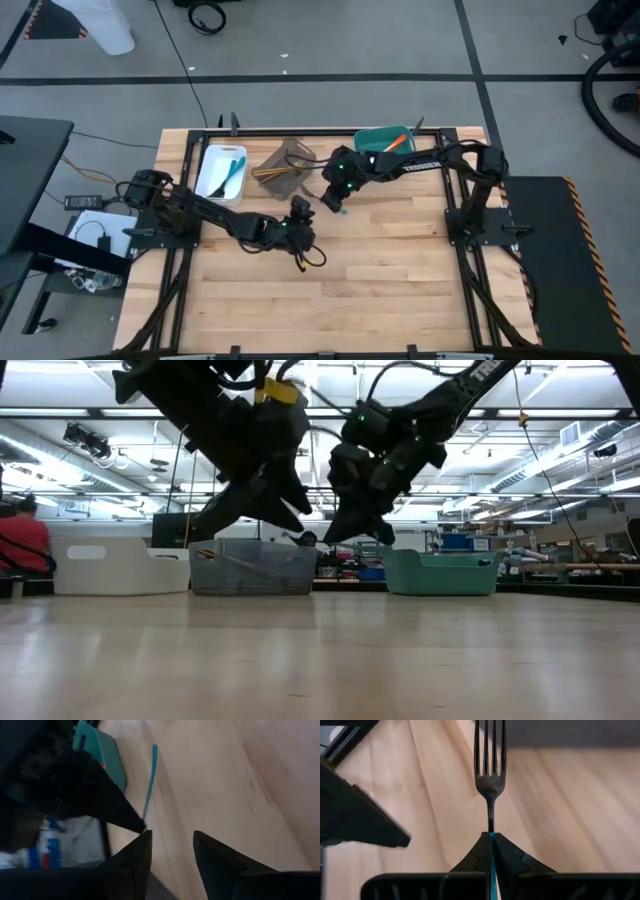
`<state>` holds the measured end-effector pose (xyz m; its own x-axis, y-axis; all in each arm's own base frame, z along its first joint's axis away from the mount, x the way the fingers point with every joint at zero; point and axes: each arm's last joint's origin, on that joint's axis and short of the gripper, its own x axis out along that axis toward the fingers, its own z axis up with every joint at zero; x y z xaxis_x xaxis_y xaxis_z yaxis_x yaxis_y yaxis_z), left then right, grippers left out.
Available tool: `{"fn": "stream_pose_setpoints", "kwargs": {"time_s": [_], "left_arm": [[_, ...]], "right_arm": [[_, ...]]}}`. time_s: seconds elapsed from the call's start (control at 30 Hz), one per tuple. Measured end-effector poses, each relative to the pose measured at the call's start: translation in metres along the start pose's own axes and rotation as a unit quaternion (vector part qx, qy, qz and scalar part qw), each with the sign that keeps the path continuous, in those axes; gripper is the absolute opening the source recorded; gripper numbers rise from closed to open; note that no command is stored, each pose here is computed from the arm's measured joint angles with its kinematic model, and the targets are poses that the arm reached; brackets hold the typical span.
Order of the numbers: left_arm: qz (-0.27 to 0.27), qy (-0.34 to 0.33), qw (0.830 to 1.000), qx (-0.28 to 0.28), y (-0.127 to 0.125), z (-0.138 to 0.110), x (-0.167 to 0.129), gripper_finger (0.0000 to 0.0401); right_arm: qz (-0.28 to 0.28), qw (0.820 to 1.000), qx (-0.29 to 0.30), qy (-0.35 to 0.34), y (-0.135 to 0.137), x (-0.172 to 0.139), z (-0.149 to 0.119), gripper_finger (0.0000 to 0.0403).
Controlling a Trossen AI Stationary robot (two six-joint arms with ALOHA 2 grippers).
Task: Sort silverware by color (type)
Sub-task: Put the blue fork into the white bin
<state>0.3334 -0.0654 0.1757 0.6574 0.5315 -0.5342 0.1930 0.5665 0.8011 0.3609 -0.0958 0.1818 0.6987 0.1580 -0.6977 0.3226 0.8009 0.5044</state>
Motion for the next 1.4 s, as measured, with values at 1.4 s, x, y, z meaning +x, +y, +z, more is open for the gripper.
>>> {"fn": "stream_pose_setpoints", "kwargs": {"time_s": [1.4], "left_arm": [[-0.021,-0.028,0.963,-0.266,0.003,-0.02,-0.041,0.012]], "right_arm": [[-0.223,0.94,-0.232,-0.111,0.09,-0.025,-0.028,0.0013]]}}
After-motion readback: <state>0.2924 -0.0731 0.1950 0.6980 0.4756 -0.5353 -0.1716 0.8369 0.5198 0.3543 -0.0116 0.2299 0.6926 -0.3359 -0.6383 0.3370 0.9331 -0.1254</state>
